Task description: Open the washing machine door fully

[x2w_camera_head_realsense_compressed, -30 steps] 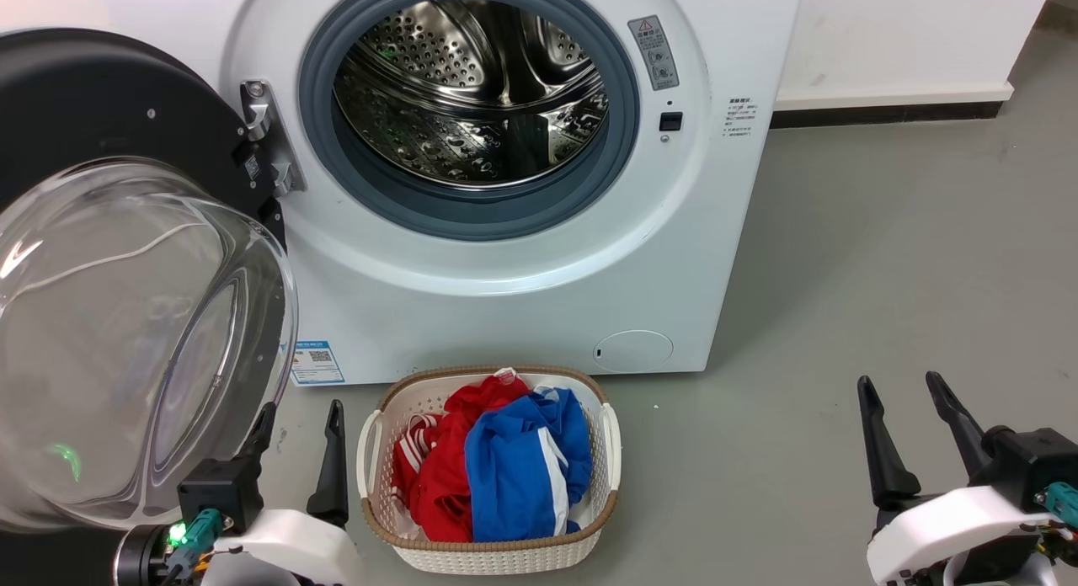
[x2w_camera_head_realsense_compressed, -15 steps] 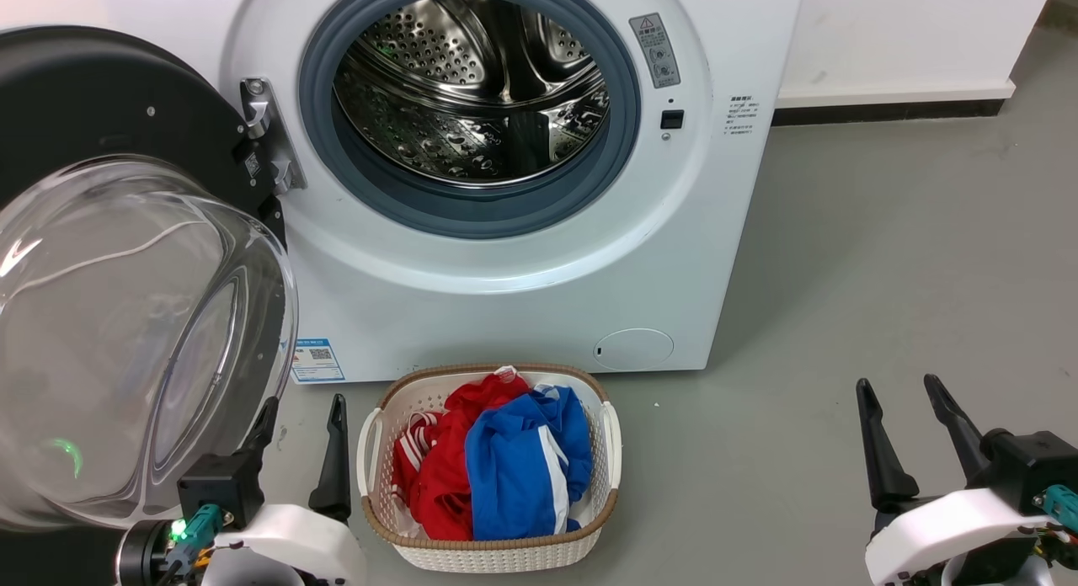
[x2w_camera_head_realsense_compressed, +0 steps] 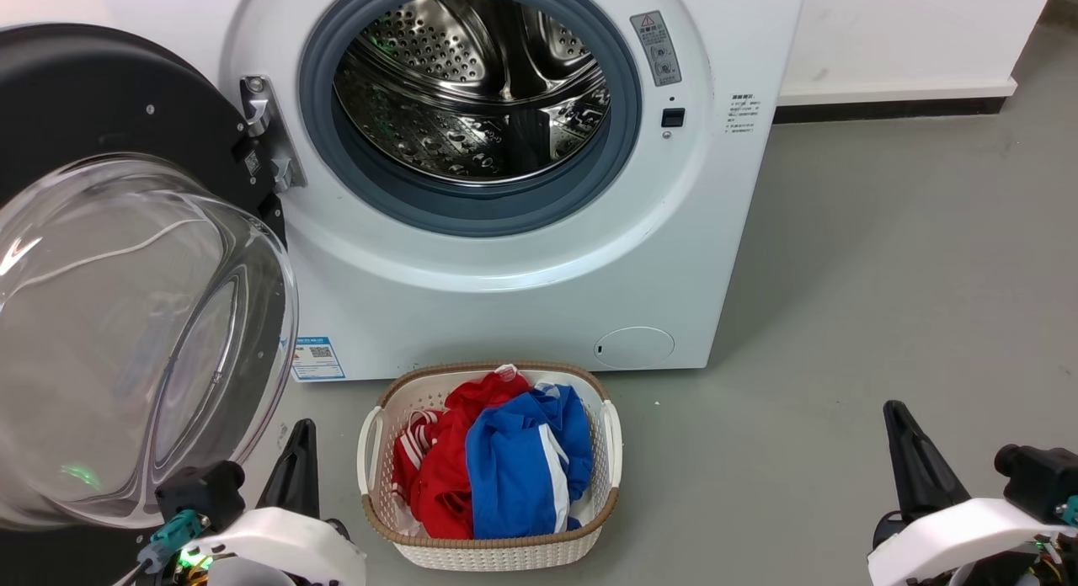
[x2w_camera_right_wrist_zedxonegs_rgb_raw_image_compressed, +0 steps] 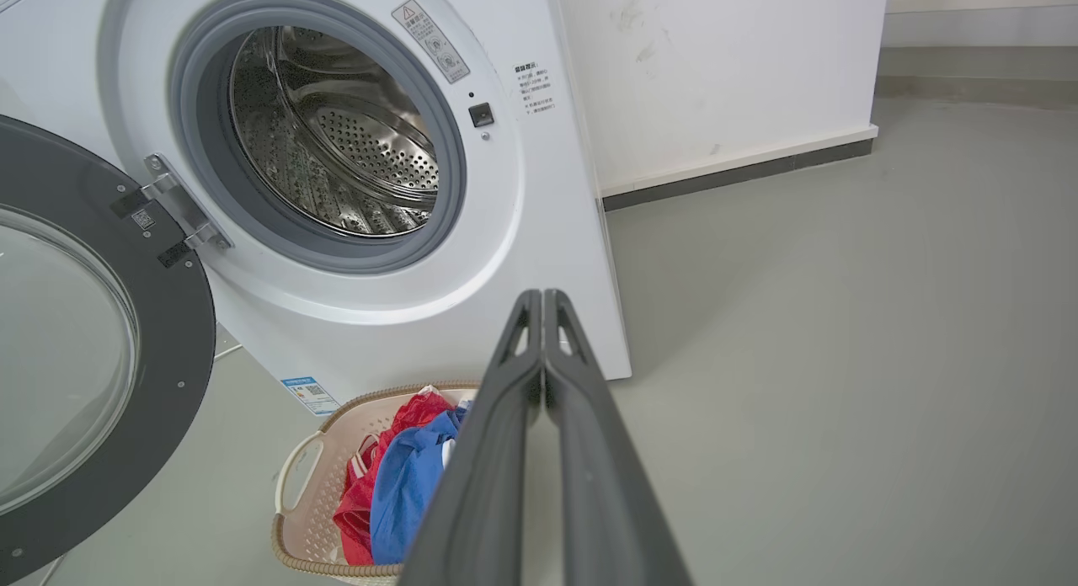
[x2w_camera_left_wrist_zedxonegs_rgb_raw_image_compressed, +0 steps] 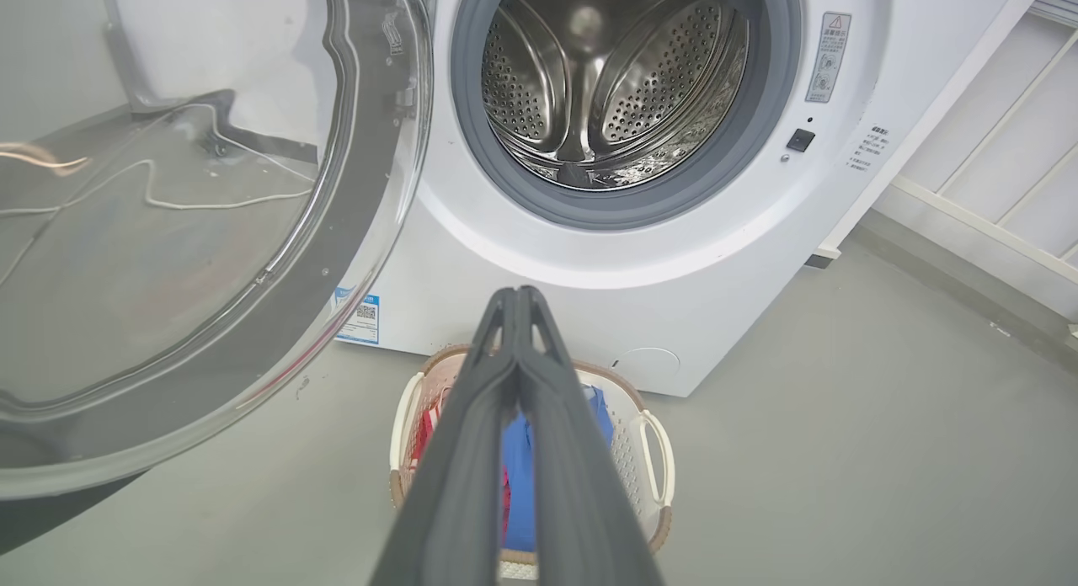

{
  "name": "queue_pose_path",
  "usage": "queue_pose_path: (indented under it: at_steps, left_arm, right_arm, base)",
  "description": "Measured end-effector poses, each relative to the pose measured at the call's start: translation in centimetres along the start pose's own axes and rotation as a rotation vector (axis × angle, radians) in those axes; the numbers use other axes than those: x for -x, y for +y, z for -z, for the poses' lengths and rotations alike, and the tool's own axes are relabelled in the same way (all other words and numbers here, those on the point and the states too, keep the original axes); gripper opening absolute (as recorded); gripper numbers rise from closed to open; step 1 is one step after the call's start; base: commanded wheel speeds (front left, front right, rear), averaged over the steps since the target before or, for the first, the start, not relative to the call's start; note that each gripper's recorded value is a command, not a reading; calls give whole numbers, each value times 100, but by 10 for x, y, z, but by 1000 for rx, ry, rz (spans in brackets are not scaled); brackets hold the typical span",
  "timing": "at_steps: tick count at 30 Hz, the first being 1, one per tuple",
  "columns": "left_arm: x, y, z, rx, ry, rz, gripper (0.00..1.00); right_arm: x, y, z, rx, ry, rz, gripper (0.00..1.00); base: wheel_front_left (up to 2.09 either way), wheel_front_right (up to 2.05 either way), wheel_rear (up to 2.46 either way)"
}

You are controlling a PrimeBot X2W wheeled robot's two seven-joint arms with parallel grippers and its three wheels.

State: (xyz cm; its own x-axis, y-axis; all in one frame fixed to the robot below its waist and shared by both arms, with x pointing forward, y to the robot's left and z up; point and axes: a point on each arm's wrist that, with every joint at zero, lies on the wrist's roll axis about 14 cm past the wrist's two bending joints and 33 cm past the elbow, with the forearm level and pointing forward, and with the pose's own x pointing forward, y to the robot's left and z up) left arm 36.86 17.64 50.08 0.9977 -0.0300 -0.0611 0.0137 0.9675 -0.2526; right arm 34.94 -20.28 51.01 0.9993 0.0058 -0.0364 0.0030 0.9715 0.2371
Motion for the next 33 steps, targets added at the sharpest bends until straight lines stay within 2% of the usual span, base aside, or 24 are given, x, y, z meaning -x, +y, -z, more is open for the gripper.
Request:
queue_pose_path:
  at_steps: [16,33]
  left_arm:
    - [-5,7,7,279,56,-29,0]
    - [-10,10,7,529,67,-37,0]
  right_arm:
    - [-6,0,2,-286,-4,0,0]
    - [-14,0,2,-538,-8,-1,0]
  base:
    - [0,0,0]
    - [0,0,0]
